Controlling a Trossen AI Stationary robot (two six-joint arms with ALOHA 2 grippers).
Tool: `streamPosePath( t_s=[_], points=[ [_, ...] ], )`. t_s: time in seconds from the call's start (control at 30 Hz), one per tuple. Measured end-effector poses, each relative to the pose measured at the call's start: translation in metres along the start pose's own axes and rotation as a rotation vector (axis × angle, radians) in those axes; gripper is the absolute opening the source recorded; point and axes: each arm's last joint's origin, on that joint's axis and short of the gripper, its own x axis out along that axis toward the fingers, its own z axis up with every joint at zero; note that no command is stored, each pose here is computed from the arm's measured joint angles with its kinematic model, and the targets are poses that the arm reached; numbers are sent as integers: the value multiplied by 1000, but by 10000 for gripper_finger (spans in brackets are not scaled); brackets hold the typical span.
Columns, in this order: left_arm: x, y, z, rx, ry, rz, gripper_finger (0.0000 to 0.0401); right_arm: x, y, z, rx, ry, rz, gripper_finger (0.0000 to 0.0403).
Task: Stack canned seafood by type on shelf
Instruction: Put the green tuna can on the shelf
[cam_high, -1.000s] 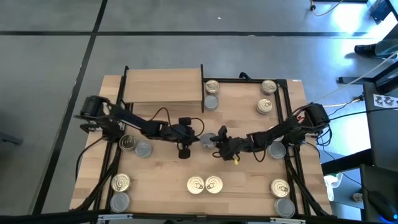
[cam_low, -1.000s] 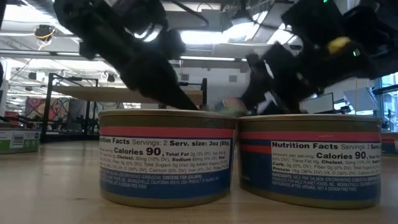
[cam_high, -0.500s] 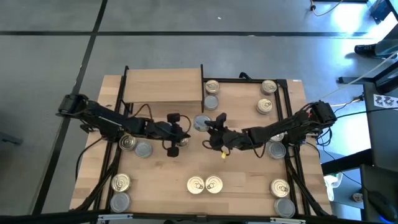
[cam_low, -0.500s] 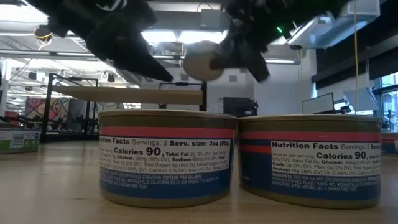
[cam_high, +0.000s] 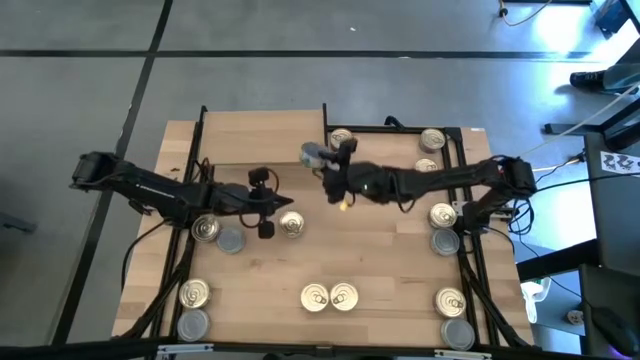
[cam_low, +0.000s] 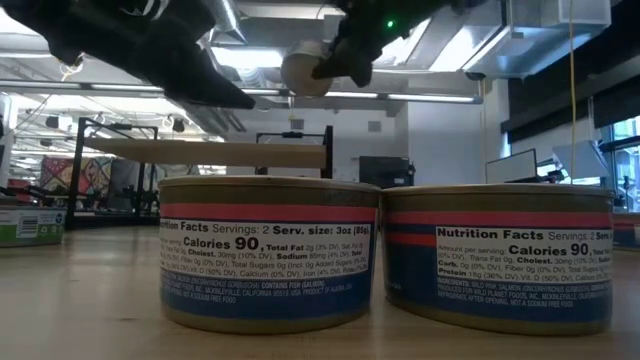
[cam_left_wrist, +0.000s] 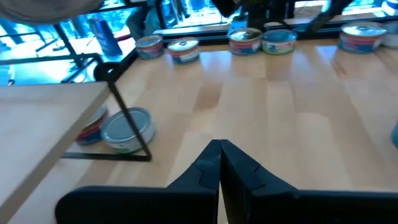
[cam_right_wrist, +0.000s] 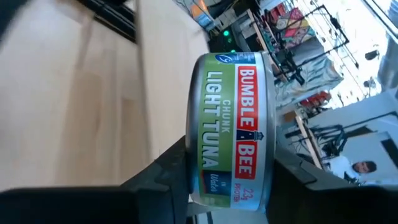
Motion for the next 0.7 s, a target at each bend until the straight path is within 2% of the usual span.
streamPosePath(
  t_s=[0.17, 0.27, 0.4, 0.5, 0.7],
  points=[
    [4, 8, -2, -23, 13, 36, 1, 23, -21, -21, 132, -16, 20, 144],
    [4, 10, -2, -45, 13, 45, 1, 35, -23, -31, 205, -7, 12, 144],
    [4, 9, -2, -44, 17, 43, 1, 45, -15, -33, 205, 30, 6, 144],
    [4, 9, -4, -42, 33, 42, 1, 52, -12, -27, 182, 120, -19, 144],
    [4, 9, -5, -38, 44, 42, 1, 77, -11, -14, 200, 269, 7, 144]
  ],
)
